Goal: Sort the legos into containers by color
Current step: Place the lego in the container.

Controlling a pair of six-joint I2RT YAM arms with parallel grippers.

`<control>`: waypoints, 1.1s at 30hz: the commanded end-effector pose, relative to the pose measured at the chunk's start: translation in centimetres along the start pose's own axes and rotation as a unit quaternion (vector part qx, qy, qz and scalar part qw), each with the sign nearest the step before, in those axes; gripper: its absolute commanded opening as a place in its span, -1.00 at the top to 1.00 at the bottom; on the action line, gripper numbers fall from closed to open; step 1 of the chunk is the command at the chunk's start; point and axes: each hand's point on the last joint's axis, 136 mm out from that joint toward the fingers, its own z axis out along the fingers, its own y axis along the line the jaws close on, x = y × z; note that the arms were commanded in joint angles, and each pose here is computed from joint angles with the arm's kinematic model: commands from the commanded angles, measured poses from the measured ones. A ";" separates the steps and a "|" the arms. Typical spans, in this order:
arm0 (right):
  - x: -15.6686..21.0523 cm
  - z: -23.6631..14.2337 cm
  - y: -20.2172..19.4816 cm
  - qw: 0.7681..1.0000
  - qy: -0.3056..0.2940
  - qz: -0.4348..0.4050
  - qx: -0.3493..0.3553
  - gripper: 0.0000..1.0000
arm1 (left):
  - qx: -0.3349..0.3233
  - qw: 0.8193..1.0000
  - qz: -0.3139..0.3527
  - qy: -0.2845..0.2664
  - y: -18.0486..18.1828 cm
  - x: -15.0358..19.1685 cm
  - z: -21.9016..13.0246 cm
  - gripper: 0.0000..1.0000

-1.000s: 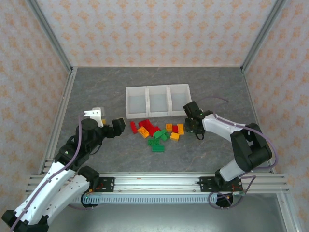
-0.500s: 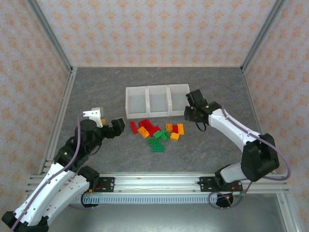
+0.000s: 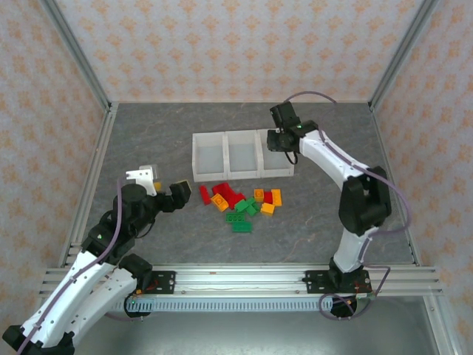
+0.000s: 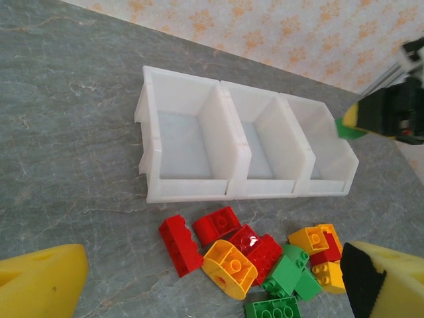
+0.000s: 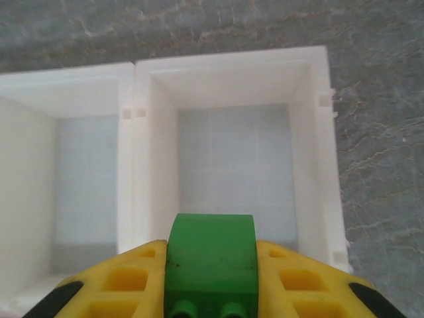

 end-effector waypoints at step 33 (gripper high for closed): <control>6.8 -5.8 1.2 0.992 0.053 0.041 -0.106 -0.99 | 0.012 1.000 0.005 -0.015 -0.3 -0.2 0.3 -0.98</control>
